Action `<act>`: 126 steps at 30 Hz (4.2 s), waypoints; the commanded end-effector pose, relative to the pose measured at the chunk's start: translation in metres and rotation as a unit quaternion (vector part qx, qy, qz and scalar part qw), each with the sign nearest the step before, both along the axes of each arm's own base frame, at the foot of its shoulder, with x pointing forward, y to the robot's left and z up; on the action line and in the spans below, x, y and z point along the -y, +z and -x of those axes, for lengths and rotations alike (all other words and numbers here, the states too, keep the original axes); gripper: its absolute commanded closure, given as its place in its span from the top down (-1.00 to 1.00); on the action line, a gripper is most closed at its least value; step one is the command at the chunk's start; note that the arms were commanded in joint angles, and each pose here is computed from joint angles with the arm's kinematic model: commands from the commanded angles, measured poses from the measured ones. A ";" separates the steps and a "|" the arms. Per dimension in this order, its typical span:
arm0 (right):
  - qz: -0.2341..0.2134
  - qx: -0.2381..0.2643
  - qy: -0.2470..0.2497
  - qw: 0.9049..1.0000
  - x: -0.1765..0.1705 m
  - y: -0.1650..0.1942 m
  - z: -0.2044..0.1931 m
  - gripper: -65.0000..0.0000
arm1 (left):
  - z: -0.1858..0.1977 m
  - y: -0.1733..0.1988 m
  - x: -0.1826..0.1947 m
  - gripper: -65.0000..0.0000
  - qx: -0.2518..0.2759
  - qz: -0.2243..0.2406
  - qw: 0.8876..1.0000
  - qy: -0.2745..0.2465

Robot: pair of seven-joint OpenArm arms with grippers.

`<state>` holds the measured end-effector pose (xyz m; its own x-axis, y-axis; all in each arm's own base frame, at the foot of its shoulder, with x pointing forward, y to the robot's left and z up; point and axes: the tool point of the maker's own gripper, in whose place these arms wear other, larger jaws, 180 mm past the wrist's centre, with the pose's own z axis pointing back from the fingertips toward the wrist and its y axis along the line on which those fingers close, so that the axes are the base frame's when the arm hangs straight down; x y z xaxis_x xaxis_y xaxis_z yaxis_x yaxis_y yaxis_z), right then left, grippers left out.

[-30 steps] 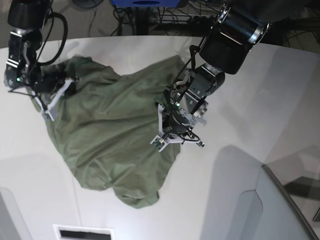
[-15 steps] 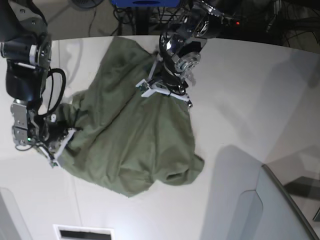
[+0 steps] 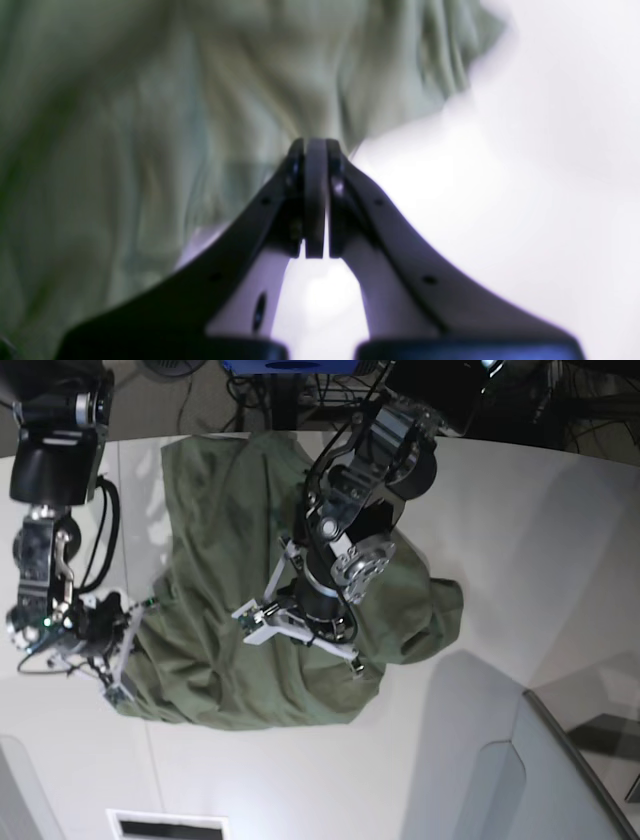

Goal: Layout the t-shirt on the table in an organized manner, then fold the t-shirt properly
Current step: 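Drag the held shirt toward the robot with both grippers, then release the shirt and raise both grippers away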

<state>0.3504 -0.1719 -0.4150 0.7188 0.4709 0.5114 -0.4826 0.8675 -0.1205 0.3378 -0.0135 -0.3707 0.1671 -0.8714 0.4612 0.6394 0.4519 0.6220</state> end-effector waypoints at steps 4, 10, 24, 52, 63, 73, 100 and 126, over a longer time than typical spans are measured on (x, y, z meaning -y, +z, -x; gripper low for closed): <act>-0.004 -0.011 0.020 1.000 -0.032 0.003 0.055 -1.00 | -0.042 -0.012 -0.011 -1.00 -0.006 -0.037 0.999 0.008; -0.024 -0.058 0.016 0.998 -0.063 -0.009 0.124 -1.00 | -0.072 -0.024 0.012 -1.00 -0.021 0.014 1.000 -0.010; -0.036 -0.198 -0.039 0.979 -0.030 -0.083 0.166 -1.00 | -0.060 -0.081 -0.035 -1.00 -0.073 -0.022 0.997 0.026; 0.005 -0.071 0.006 0.997 0.025 -0.012 -0.047 -1.00 | -0.038 0.017 -0.006 -1.00 0.010 0.047 0.996 0.072; 0.008 -0.060 0.035 0.998 -0.055 -0.002 0.070 -1.00 | -0.113 -0.028 -0.021 -1.00 -0.030 0.013 0.998 0.051; -0.054 -0.142 0.034 0.988 -0.082 -0.063 0.111 -1.00 | -0.088 -0.077 -0.031 -1.00 -0.086 -0.005 0.995 0.049; -0.006 -0.082 -0.021 0.996 0.058 -0.046 -0.041 -1.00 | -0.004 -0.091 0.011 -1.00 -0.138 0.023 0.988 0.069; -0.035 -0.069 -0.177 0.981 0.017 0.007 0.137 0.39 | 0.038 -0.003 -0.182 -1.00 -0.037 0.068 0.977 0.199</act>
<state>0.2047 -0.1878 -0.4153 0.9114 0.1358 0.3885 -0.1487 0.9889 0.0032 0.2964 0.1681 -0.3810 0.5255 -0.6630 0.5332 0.4530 0.7486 0.4842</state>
